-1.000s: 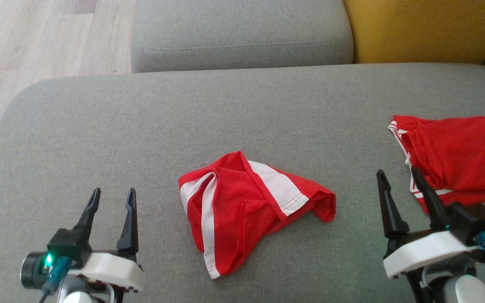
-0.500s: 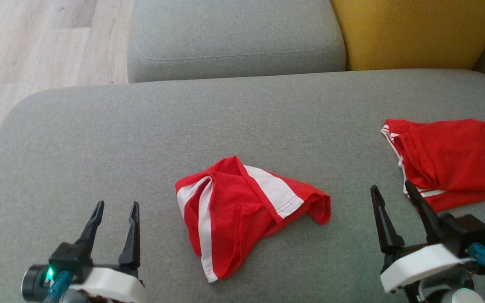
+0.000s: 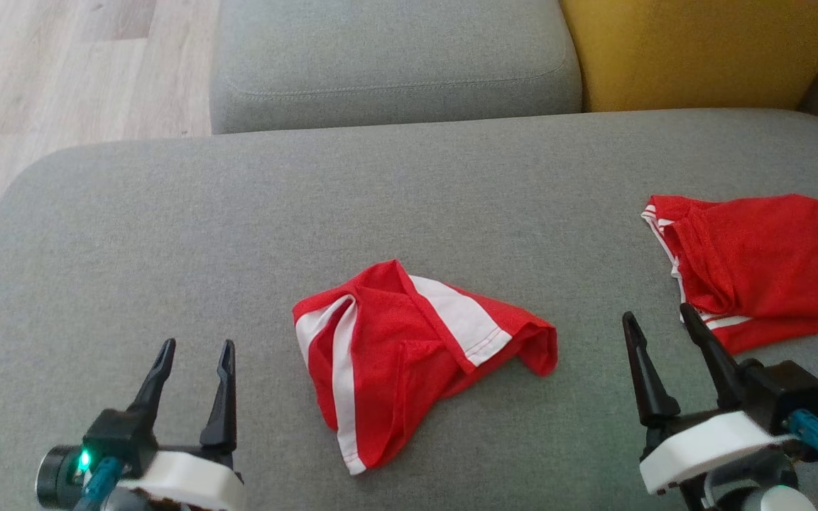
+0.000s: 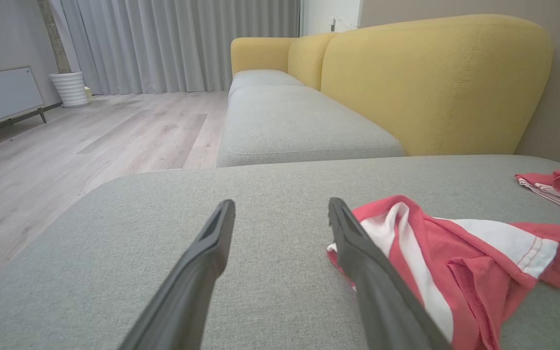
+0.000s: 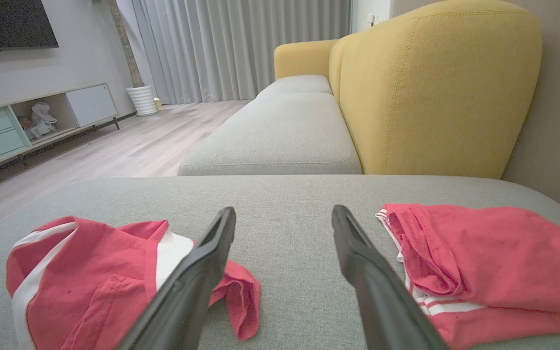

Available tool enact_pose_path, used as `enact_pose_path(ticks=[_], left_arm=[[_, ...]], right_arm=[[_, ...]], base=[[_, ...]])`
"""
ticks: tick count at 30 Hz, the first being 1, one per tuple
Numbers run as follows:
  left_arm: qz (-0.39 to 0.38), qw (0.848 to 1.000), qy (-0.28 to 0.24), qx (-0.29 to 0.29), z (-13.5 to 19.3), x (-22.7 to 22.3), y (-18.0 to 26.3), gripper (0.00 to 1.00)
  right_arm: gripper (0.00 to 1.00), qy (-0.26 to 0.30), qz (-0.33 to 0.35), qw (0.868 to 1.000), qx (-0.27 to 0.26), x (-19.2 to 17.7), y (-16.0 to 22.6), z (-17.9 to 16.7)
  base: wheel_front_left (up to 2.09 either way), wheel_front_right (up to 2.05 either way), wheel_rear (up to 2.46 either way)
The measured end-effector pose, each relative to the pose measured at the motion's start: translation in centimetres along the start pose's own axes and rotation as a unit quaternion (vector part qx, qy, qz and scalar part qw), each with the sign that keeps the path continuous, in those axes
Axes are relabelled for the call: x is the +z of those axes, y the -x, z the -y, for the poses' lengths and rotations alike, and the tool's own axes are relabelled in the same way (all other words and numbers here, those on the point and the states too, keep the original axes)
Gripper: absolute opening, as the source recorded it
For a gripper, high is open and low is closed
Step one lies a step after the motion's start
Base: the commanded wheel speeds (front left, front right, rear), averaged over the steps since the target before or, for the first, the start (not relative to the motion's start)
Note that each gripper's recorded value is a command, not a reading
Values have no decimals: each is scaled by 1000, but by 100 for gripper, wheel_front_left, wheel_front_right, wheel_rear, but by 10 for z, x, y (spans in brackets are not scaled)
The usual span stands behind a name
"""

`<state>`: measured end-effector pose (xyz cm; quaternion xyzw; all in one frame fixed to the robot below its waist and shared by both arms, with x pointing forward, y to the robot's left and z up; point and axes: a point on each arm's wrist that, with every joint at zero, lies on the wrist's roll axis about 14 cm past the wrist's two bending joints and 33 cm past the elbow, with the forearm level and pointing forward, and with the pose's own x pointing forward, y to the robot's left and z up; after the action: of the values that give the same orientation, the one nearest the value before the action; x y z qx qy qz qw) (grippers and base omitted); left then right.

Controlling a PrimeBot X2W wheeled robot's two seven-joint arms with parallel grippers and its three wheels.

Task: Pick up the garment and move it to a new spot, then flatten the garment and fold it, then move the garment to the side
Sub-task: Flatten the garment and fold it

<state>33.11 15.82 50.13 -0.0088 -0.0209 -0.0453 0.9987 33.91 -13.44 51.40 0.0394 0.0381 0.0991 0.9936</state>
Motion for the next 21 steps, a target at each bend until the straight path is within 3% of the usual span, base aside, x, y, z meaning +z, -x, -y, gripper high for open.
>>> enact_pose_path(ticks=[7, 12, 17, 21], left_arm=[[-2, 1000, 0, 0, 0, -1, 0, 100], [-6, 1000, 1, 1, 0, -4, 1, 100], [-6, 1000, 1, 6, -4, -3, -4, 100], [1, 1000, 5, 7, -5, 1, -14, 100]], right_arm=[[100, 0, -7, 1000, 7, -3, -2, -4], [100, 8, -46, 996, 76, -21, -6, -46], [100, 10, -141, 971, 191, -74, 6, -112], [100, 11, -186, 950, 250, -100, 3, -143]], base=[[0, 0, 0], [0, 0, 0], [0, 0, 0], [0, 0, 0]])
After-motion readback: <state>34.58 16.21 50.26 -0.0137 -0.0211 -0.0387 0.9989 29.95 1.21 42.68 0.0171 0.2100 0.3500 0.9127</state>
